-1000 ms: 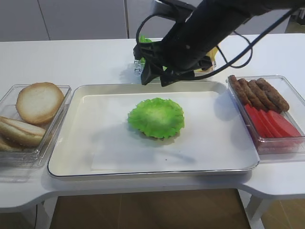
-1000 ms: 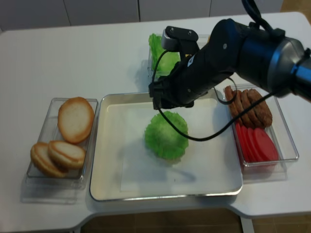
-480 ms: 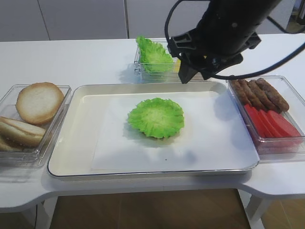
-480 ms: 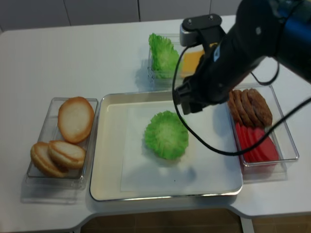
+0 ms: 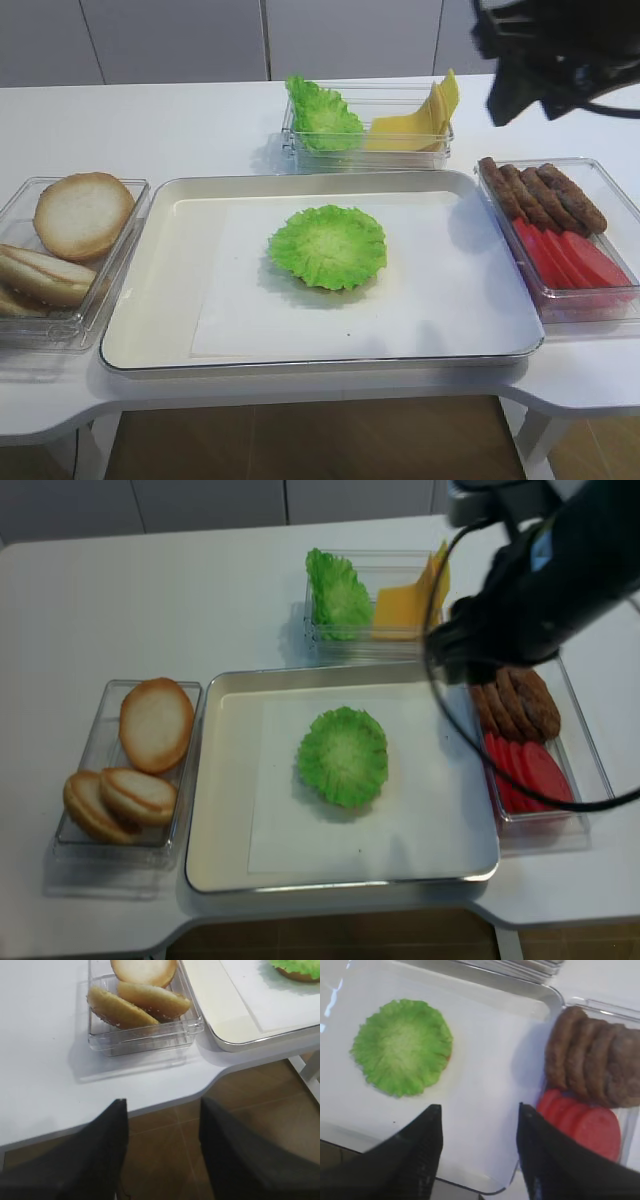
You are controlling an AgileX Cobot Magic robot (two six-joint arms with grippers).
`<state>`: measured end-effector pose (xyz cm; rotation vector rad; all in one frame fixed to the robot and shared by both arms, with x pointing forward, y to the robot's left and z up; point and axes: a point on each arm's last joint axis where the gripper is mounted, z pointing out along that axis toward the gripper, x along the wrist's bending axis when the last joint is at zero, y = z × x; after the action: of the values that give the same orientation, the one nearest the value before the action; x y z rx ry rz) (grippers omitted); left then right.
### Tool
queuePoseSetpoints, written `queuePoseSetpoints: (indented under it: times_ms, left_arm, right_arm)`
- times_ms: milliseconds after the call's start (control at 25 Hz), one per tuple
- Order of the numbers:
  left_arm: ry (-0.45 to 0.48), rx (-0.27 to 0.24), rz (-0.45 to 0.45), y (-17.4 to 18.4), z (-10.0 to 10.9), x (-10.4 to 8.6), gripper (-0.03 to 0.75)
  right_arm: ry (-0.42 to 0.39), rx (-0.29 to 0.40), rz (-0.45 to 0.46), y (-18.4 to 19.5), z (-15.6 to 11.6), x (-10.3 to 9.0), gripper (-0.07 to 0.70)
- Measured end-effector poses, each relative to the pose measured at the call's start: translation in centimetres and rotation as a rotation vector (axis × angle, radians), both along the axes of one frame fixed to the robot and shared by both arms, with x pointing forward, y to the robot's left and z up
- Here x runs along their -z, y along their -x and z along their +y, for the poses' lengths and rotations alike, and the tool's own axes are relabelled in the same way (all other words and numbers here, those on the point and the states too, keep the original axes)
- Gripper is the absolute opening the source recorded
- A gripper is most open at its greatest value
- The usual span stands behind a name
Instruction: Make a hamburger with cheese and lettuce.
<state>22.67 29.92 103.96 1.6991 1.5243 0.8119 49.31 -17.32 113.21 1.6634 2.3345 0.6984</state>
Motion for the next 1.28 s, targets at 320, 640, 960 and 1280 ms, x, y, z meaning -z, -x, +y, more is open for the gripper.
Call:
queuePoseSetpoints:
  times_ms: [320,640,960,1280]
  left_arm:
    - [0.0,0.0,0.0,0.0,0.0,0.0,0.342]
    - [0.0,0.0,0.0,0.0,0.0,0.0,0.342]
    - [0.0,0.0,0.0,0.0,0.0,0.0,0.342]
    - [0.0,0.0,0.0,0.0,0.0,0.0,0.342]
  right_arm:
    - [-0.051,0.228,-0.034,2.6,-8.6,-0.6,0.364]
    - [-0.053,0.318,-0.12,8.3,-11.0,-1.3,0.364]
    - [-0.029,0.318,-0.184,14.5,-11.4,-1.3,0.364]
    - [-0.036,0.313,-0.243,20.6,-11.4,1.8,0.365]
